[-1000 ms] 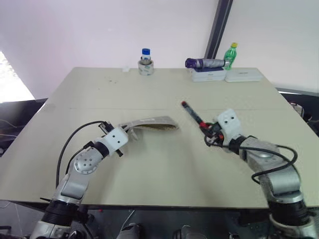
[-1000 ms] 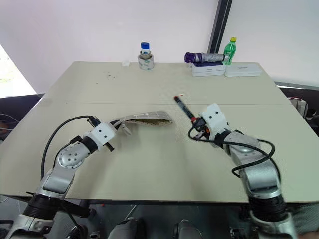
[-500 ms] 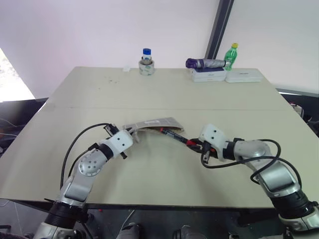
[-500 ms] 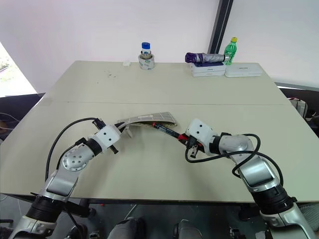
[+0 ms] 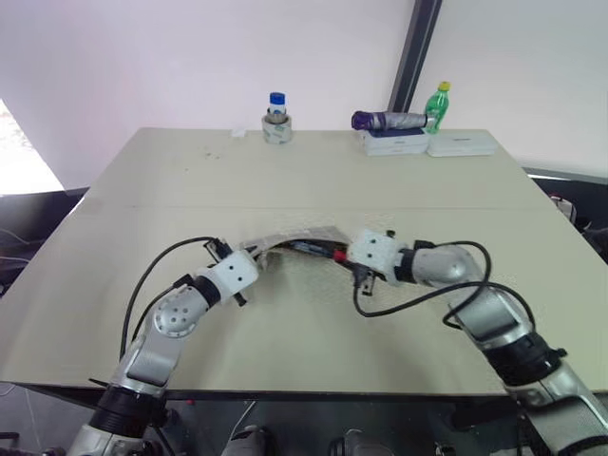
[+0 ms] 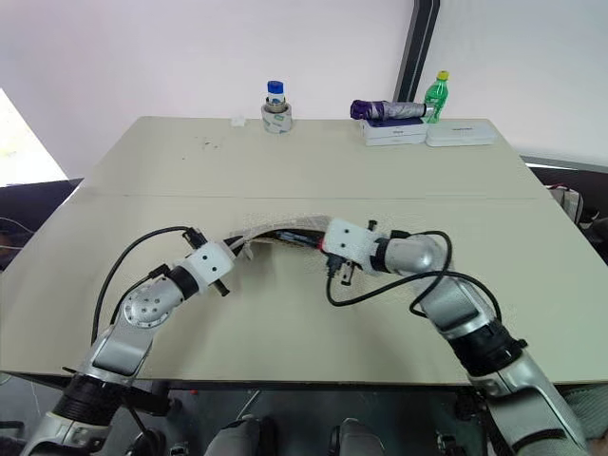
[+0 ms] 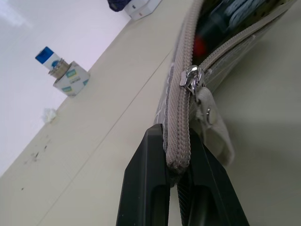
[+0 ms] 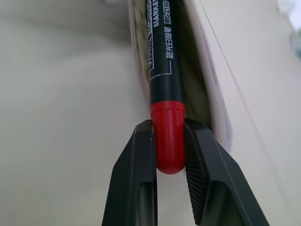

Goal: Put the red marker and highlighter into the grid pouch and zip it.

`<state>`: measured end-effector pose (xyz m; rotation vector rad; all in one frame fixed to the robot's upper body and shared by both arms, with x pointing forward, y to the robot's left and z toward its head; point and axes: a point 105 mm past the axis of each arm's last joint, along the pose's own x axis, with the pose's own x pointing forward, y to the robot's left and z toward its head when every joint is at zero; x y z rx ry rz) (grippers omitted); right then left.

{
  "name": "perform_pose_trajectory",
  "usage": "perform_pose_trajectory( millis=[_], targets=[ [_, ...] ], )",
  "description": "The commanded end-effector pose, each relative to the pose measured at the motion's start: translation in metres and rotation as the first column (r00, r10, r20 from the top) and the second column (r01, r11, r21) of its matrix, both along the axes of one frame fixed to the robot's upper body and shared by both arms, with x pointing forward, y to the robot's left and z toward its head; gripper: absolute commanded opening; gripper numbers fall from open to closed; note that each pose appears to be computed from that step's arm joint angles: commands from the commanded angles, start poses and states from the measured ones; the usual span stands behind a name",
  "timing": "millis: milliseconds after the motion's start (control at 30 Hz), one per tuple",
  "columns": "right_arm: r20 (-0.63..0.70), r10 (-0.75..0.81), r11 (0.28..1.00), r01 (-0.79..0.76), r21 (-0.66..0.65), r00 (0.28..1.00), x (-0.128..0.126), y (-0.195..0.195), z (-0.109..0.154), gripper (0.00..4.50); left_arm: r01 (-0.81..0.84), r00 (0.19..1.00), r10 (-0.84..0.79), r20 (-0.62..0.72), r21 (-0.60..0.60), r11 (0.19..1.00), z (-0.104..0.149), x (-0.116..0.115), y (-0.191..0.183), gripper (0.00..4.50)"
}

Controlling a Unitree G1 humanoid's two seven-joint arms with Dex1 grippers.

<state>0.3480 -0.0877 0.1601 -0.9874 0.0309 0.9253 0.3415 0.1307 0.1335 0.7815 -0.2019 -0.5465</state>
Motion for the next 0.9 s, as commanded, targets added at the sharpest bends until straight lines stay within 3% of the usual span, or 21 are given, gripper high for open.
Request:
perform_pose_trajectory(
  millis=[33,267,533,767,833,900],
  targets=[
    [0.139,0.070,0.993,-0.055,-0.107,0.988,0.004,0.016,0.008,0.27,0.038,0.997,-0.038,0.070,0.002,0.999,0.019,-0.003,-0.008,0.00],
    [0.287,0.188,0.967,-0.126,-0.220,0.939,0.017,0.044,0.012,0.27,0.039,0.996,-0.038,0.083,-0.001,0.999,0.026,-0.001,-0.006,0.00],
    [0.295,0.190,0.978,-0.153,-0.143,0.936,0.014,0.033,0.026,4.27,0.010,0.997,-0.008,0.073,-0.024,1.000,0.026,-0.003,-0.001,0.00],
    [0.300,0.288,0.957,-0.277,-0.080,0.909,-0.019,0.038,0.062,4.27,-0.016,0.998,0.019,0.053,-0.068,0.998,0.024,0.000,0.002,0.00],
    [0.299,0.265,0.960,-0.281,0.008,0.917,-0.022,0.037,0.076,4.27,-0.026,0.998,0.030,0.050,-0.089,0.996,0.024,0.002,0.002,0.00],
    [0.198,0.186,0.950,-0.228,0.216,0.962,-0.021,0.034,0.083,4.27,-0.036,0.997,0.043,0.057,-0.119,0.992,0.028,0.005,0.002,0.00]
  ],
)
